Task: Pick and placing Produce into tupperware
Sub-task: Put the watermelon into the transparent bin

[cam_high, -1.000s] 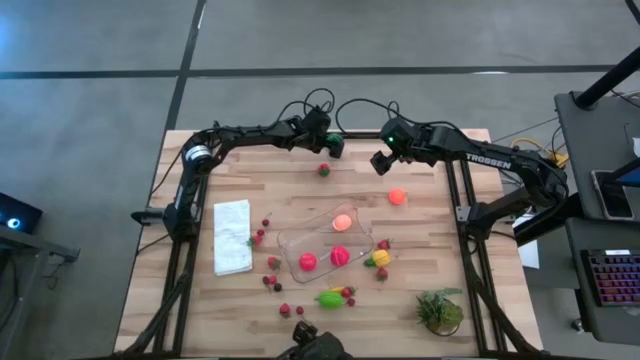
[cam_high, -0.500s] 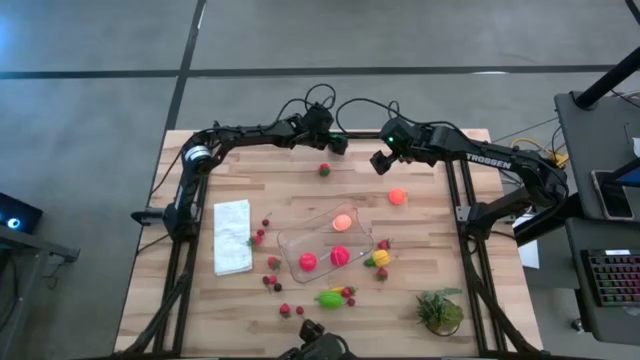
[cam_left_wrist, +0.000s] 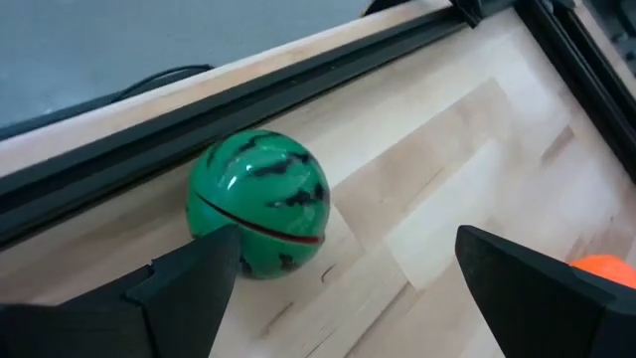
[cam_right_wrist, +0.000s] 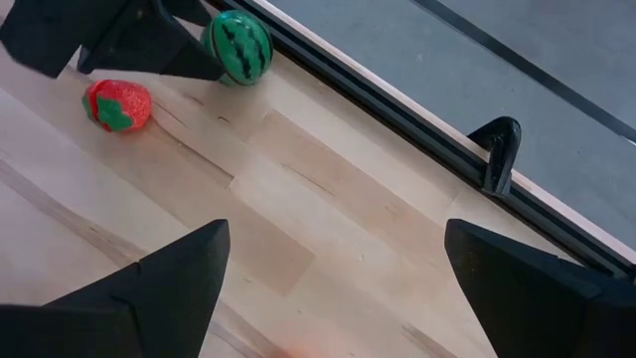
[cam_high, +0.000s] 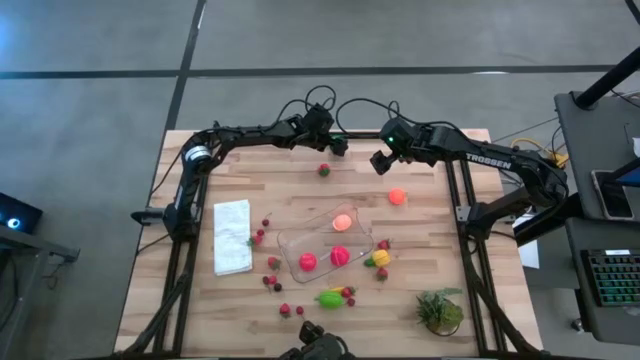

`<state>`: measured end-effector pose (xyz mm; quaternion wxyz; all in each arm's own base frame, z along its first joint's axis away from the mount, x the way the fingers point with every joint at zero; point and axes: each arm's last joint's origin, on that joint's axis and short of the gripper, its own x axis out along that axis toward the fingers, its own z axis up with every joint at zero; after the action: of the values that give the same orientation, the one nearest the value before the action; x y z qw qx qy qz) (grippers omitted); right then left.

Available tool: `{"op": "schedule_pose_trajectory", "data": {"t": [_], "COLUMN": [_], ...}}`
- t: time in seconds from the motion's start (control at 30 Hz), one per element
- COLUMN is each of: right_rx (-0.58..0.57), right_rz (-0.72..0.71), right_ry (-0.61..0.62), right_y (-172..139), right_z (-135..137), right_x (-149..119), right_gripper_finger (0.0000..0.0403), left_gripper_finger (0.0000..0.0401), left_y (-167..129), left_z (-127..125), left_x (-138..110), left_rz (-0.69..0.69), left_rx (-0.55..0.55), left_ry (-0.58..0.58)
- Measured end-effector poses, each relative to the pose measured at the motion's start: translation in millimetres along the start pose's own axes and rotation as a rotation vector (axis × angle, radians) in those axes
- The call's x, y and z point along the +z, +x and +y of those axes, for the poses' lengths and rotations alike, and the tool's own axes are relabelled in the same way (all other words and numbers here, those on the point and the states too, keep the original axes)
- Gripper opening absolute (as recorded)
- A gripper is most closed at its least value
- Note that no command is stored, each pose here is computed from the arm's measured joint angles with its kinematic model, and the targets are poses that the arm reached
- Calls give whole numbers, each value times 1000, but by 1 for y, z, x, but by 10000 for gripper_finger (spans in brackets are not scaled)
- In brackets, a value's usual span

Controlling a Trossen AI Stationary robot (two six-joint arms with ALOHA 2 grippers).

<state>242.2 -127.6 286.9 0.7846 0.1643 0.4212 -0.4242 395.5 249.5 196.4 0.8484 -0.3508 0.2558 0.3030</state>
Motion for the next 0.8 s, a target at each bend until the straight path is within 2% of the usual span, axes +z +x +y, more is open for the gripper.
{"op": "schedule_pose_trajectory", "data": {"t": [0.3,0.63,0.8], "right_rx": [0,0,-2], "right_rz": [2,2,1], "right_ry": [-3,1,11], "right_y": [0,0,0], "right_z": [0,0,-1], "right_x": [0,0,0], "right_gripper_finger": [365,365,365], "left_gripper_finger": [357,357,357], "left_y": [-1,-12,-16], "left_z": [0,0,-4], "left_x": [0,6,17], "left_rz": [12,64,19], "left_rx": [14,192,192], "left_ry": [-25,27,19]}}
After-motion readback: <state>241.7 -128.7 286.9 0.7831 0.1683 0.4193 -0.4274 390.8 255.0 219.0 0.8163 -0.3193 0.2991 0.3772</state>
